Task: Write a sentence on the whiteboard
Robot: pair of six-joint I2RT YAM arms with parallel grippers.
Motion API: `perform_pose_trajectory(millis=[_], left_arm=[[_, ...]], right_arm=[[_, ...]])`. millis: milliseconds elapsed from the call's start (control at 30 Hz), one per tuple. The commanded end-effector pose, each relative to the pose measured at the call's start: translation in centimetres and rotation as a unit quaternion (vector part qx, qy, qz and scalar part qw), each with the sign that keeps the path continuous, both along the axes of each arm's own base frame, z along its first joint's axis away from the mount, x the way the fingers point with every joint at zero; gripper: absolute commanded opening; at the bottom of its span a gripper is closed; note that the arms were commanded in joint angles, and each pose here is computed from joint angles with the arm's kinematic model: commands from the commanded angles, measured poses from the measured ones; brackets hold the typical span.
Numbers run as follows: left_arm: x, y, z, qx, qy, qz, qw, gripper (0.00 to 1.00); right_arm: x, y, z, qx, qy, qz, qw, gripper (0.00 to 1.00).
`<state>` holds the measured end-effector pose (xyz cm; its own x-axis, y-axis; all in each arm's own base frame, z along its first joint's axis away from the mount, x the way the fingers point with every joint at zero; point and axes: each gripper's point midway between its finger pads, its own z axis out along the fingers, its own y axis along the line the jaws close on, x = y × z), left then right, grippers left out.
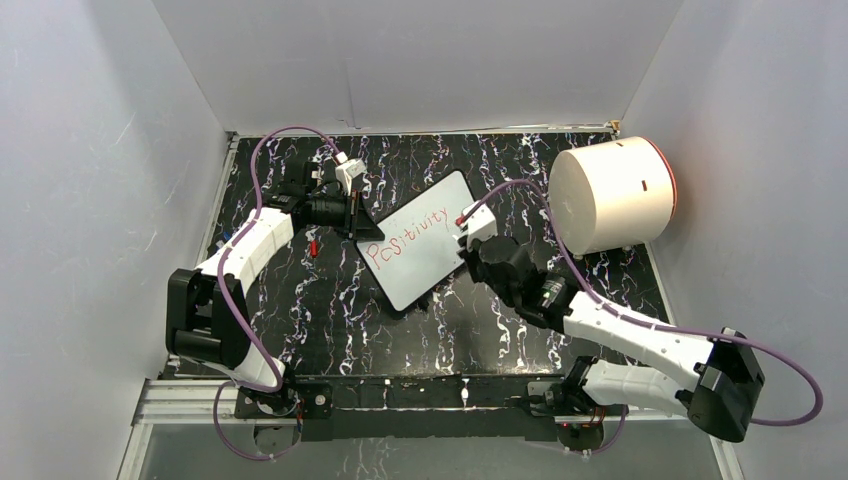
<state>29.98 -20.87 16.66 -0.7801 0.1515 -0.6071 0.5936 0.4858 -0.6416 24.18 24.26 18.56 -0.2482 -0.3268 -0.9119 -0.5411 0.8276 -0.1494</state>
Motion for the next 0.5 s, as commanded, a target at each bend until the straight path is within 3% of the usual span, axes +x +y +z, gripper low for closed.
perform_pose_trajectory(millis=[0, 467], left_arm=[[-0.8, 0.8, -3.6, 0.050, 0.055, 0.012, 0.997, 0.00], [-1.0, 0.9, -3.0, 0.048, 0.048, 0.013, 0.998, 0.00]], right_arm=[[2.8, -0.4, 3.9, 0.049, -0.027, -0.013, 0.998, 0.00], [8.4, -0.7, 5.9, 0.070, -0.051, -0.028, 0.996, 0.00]])
